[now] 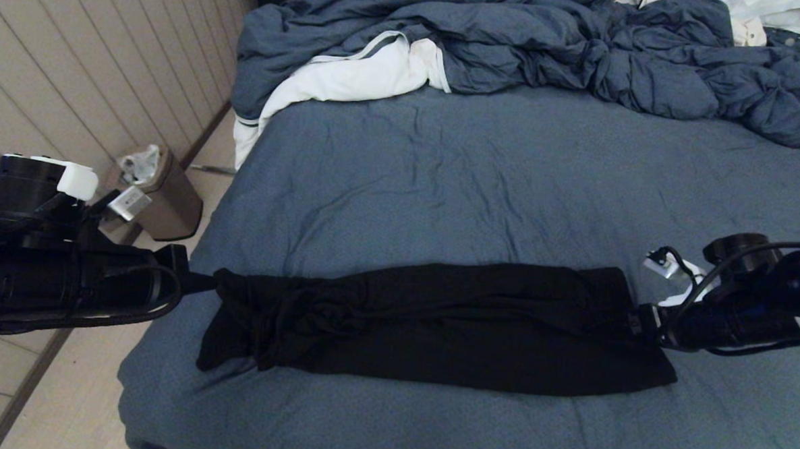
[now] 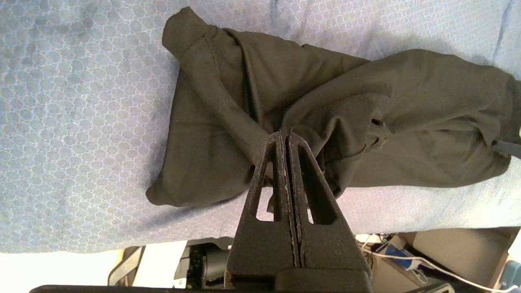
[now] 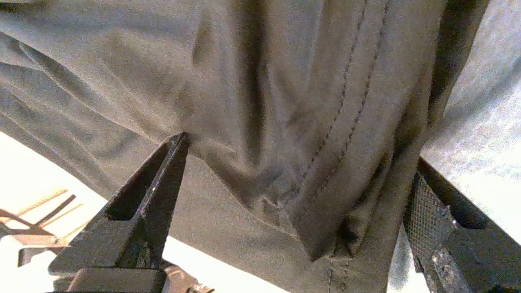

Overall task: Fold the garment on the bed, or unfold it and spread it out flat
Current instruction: Fold the black T-shirt

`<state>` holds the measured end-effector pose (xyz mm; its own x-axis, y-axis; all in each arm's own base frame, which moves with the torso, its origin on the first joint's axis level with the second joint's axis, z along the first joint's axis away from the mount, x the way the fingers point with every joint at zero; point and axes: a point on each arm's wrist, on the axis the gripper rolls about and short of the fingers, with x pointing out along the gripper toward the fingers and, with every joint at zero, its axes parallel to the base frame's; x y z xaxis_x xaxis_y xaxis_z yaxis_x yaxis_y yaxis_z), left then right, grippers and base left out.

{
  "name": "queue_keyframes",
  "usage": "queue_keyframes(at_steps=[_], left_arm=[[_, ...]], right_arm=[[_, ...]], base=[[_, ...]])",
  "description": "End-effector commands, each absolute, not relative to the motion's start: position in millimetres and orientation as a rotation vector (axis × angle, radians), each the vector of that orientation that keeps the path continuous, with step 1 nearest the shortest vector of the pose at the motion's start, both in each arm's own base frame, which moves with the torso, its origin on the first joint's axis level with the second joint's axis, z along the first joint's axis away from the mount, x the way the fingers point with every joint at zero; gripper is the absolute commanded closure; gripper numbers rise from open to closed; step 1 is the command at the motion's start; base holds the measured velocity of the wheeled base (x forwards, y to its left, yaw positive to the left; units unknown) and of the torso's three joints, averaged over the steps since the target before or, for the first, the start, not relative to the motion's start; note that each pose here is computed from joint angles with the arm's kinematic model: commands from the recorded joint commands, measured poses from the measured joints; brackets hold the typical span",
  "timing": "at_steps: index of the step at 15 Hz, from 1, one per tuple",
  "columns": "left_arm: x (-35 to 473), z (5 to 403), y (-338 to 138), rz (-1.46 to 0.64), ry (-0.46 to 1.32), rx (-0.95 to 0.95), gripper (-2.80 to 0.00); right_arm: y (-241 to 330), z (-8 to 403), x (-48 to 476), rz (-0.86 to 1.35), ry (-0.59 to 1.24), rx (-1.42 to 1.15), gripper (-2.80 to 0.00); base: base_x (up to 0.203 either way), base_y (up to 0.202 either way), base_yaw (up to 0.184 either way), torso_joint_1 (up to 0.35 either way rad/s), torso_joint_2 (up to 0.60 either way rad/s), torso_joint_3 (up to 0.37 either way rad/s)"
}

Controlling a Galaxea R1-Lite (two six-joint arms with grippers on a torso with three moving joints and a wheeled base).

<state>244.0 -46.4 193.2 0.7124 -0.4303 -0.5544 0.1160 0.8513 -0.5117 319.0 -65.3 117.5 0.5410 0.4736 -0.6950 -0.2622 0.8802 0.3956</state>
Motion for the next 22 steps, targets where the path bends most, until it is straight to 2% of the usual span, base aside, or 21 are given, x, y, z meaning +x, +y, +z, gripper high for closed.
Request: queue_keyframes(at_steps=[1, 3, 4, 17, 22], left_arm=[[245, 192, -47, -0.316, 0.723, -0.472, 0.00], [245, 192, -47, -0.315, 0.725, -0.472, 0.00], [245, 192, -47, -0.315, 0.724, -0.472, 0.00], [244, 189, -47, -0.322, 0.736, -0.469, 0.00], [246, 186, -48, -0.320, 0.749, -0.471, 0.00]], right_arm=[[-65, 116, 318, 0.447, 0.886, 0.250, -2.80], [-66, 114, 320, 0.445, 0.884, 0.251, -2.80], [-66, 113, 320, 0.444, 0.880, 0.249, 0.00], [-71, 125, 320, 0.427, 0.832, 0.243, 0.00], [-112, 126, 313, 0.316, 0.802, 0.269, 0.00]], base=[[0.000, 0.000, 0.000, 0.000, 0.00, 0.000], [0.000, 0.000, 0.000, 0.000, 0.00, 0.000], [0.000, 0.000, 0.000, 0.000, 0.00, 0.000], [0.000, 0.000, 0.000, 0.000, 0.00, 0.000], [0.000, 0.000, 0.000, 0.000, 0.00, 0.000]])
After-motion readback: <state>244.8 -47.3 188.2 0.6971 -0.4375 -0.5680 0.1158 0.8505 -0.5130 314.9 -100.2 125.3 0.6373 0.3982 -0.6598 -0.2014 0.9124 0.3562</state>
